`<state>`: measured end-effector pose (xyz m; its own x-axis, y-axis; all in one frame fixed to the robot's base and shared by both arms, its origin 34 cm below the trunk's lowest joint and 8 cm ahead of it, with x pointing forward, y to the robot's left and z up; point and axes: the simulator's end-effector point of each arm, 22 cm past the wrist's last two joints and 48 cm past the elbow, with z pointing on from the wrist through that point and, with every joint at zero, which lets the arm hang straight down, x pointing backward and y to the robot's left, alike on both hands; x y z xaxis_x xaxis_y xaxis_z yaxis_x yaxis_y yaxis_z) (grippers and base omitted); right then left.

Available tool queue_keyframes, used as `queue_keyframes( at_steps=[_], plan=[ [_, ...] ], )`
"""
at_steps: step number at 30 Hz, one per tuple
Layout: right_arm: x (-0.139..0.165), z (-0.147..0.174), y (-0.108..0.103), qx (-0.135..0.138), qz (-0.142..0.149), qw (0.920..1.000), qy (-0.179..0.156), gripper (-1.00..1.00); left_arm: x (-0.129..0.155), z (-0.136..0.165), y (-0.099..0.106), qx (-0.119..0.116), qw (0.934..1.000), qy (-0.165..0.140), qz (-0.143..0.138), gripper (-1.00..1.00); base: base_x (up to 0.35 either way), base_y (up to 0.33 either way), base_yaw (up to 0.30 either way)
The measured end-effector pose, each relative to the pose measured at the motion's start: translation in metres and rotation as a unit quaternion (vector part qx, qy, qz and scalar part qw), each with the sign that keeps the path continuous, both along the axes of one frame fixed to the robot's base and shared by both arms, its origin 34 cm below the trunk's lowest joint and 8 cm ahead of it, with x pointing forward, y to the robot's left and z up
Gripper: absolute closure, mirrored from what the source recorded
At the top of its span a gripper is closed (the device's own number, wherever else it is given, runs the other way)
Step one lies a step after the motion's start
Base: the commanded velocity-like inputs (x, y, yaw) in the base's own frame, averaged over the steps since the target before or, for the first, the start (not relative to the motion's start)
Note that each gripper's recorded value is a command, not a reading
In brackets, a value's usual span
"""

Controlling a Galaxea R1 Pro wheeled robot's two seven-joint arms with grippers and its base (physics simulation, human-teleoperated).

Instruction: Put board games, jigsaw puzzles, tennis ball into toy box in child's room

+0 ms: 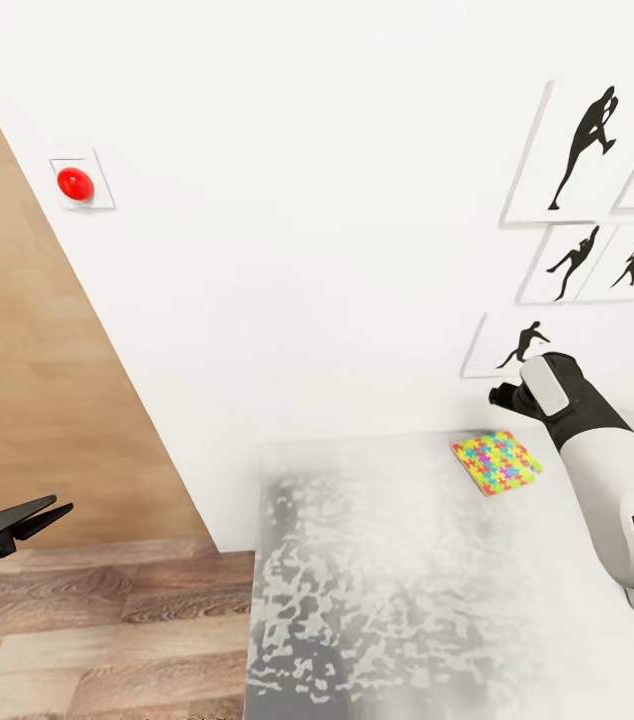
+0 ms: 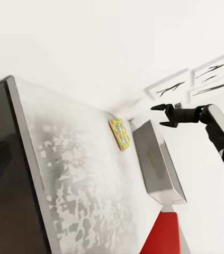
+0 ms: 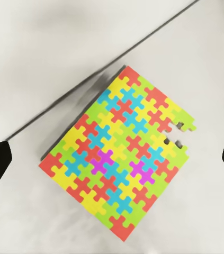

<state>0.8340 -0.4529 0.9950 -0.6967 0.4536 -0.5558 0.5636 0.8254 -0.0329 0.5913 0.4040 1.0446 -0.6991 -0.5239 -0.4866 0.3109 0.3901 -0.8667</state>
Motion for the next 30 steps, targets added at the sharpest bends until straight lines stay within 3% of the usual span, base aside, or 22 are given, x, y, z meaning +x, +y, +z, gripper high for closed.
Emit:
queue_keyframes(
  at_steps=[30],
  plan=[
    [0.002, -0.028, -0.018, -0.011, -0.017, 0.9998, 0.005, -1.0, 0.002, -0.024, 0.0, 0.002, 0.9998, 0.022, -0.001, -1.0, 0.0, 0.0, 0.0]
  ],
)
